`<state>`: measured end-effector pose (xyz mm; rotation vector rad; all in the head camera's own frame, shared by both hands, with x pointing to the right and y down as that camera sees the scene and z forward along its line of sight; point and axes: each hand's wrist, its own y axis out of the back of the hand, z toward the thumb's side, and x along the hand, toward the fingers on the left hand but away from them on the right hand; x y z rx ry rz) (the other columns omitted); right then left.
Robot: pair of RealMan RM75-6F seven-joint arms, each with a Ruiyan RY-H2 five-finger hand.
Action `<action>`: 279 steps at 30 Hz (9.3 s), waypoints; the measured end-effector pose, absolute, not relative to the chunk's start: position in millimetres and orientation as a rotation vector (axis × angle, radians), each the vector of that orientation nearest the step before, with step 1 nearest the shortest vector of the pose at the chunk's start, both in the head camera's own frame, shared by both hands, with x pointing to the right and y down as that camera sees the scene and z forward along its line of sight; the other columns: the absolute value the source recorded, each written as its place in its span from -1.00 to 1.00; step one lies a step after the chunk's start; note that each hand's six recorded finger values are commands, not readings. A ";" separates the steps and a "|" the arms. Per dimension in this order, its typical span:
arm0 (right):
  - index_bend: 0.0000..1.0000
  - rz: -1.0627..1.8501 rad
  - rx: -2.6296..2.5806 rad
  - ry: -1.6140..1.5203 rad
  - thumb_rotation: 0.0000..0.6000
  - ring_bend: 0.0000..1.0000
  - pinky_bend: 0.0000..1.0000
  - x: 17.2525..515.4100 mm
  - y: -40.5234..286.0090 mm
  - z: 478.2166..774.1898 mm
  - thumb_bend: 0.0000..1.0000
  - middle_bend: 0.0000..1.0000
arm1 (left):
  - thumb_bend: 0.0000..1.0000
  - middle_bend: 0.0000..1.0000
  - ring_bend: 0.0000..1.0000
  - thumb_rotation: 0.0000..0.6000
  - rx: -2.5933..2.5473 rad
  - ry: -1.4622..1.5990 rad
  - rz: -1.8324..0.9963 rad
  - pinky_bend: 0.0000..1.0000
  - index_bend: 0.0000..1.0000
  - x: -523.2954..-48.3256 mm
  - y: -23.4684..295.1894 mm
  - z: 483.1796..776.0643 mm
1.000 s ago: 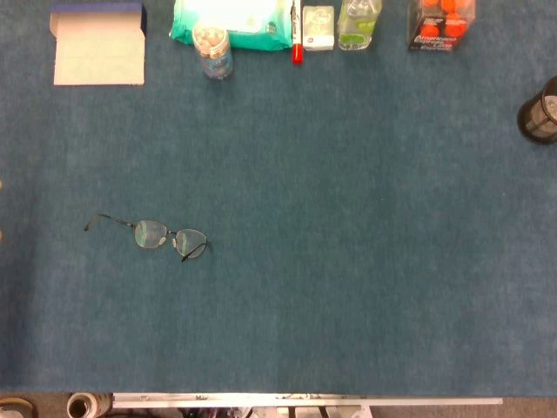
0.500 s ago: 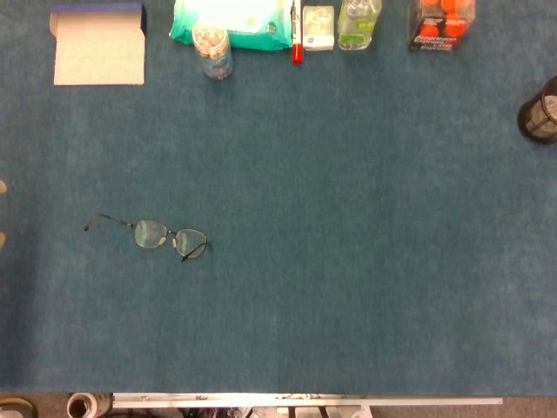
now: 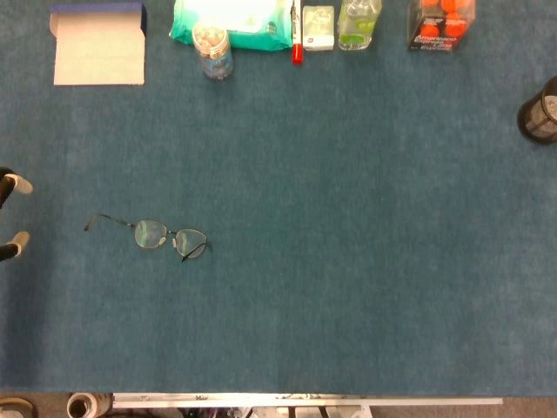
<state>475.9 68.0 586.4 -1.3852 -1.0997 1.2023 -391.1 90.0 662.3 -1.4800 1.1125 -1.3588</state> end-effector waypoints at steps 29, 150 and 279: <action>0.12 1.144 -1.377 -1.194 1.00 -0.21 -0.08 482.8 65.8 560.5 -0.39 -0.02 | -0.60 -1.00 -1.00 1.00 -1.517 1.047 -1.173 -0.78 -0.64 -344.2 69.5 686.5; 0.12 1.103 -1.383 -1.228 1.00 -0.21 -0.08 482.5 66.6 549.3 -0.39 -0.02 | -0.60 -1.00 -1.00 1.00 -1.901 0.913 -0.820 -0.78 -0.66 -258.1 122.3 659.1; 0.12 1.104 -1.389 -1.226 1.00 -0.21 -0.08 482.9 67.4 550.9 -0.39 -0.02 | -0.60 -1.00 -1.00 1.00 -1.812 0.897 -1.049 -0.78 -0.66 -266.4 78.7 766.1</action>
